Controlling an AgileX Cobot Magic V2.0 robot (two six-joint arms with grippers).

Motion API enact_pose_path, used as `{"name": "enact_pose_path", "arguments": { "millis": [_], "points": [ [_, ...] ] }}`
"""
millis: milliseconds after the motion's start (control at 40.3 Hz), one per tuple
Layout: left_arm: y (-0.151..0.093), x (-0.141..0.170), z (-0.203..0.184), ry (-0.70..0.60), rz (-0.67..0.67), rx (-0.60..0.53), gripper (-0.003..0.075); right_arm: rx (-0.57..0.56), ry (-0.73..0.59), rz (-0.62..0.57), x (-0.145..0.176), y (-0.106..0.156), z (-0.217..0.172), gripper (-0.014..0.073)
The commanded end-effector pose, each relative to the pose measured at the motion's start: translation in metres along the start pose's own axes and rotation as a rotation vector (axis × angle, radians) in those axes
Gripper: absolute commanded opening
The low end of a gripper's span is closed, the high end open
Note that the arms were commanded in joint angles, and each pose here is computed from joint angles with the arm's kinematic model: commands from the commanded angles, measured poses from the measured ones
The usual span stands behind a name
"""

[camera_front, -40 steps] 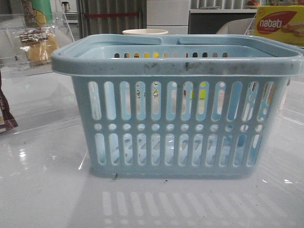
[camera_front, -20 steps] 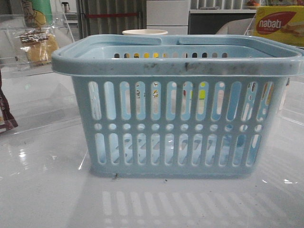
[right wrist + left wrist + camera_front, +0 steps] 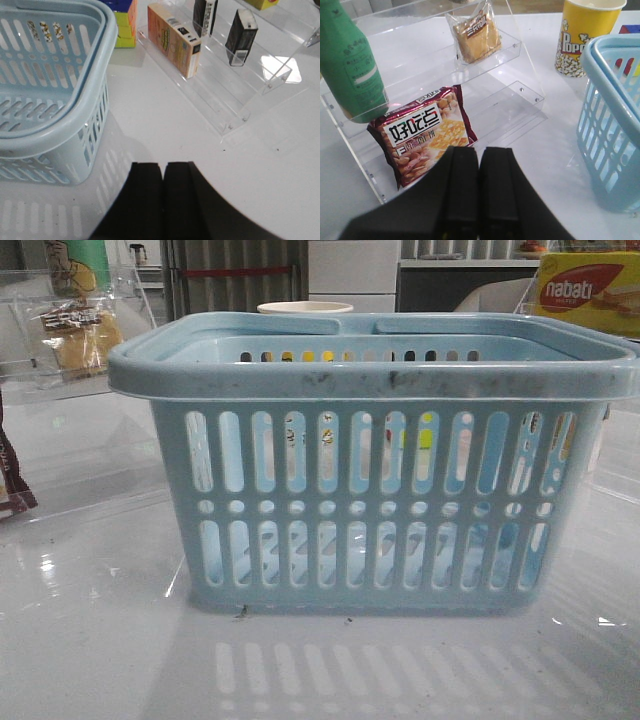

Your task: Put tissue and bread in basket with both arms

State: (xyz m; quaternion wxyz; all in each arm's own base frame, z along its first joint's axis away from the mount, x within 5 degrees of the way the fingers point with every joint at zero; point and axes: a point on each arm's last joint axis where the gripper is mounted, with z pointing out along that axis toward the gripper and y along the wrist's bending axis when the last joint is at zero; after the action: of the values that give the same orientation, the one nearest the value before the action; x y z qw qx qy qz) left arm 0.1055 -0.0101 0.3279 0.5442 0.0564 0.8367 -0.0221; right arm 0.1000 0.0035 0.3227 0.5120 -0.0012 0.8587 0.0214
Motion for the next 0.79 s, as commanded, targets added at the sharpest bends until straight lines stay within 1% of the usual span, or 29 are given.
{"name": "enact_pose_path", "arguments": {
  "millis": [0,198,248,273,298,322,347,372,397,471,521,570,694,769],
  "points": [
    [0.0,-0.015,0.003,-0.075,-0.015,0.002,0.0092,0.002,-0.055,0.003,-0.015,0.0,0.003,0.0057],
    [0.001,-0.012,0.013,-0.029,-0.017,0.004,0.0092,0.003,-0.005,0.004,-0.013,0.0,0.011,0.0061],
    [0.001,-0.012,0.015,-0.015,-0.017,0.005,0.0101,0.003,0.005,0.005,-0.013,-0.001,0.013,0.0076],
    [0.001,-0.012,0.015,-0.014,-0.017,0.005,0.0108,0.003,0.006,0.005,-0.013,-0.001,0.013,0.0102],
    [0.001,-0.012,0.016,-0.011,-0.017,0.005,0.0132,0.003,0.007,0.005,-0.013,-0.001,0.013,0.0139],
    [0.001,-0.011,0.016,-0.009,-0.015,0.005,0.0167,0.003,0.01,0.005,-0.013,-0.001,0.013,0.0176],
    [0.001,-0.011,0.017,-0.007,-0.013,0.005,0.02,0.003,0.012,0.005,-0.013,-0.001,0.013,0.0235],
    [0.001,-0.012,0.017,-0.008,-0.013,0.005,0.0252,0.003,0.012,0.005,-0.013,-0.001,0.013,0.0285],
    [0.001,-0.012,0.017,-0.007,-0.013,0.005,0.0308,0.003,0.012,0.005,-0.013,-0.001,0.013,0.0353],
    [0.001,-0.012,0.018,-0.012,-0.013,0.004,0.0428,0.003,0.012,0.005,-0.013,-0.001,0.013,0.0508],
    [0.001,-0.012,0.018,-0.012,-0.013,0.004,0.0466,0.003,0.015,0.005,-0.012,-0.001,0.014,0.0557],
    [0.001,-0.012,0.018,-0.012,-0.013,0.004,0.0468,0.003,0.011,0.005,-0.011,-0.001,0.015,0.0581],
    [0.001,-0.012,0.018,-0.012,-0.013,0.004,0.0446,0.011,-0.006,0.003,-0.014,-0.002,0.017,0.058],
    [0.001,-0.012,0.018,-0.012,-0.013,0.004,0.0428,0.029,-0.008,0.028,-0.019,-0.004,0.021,0.058]
  ]
}}
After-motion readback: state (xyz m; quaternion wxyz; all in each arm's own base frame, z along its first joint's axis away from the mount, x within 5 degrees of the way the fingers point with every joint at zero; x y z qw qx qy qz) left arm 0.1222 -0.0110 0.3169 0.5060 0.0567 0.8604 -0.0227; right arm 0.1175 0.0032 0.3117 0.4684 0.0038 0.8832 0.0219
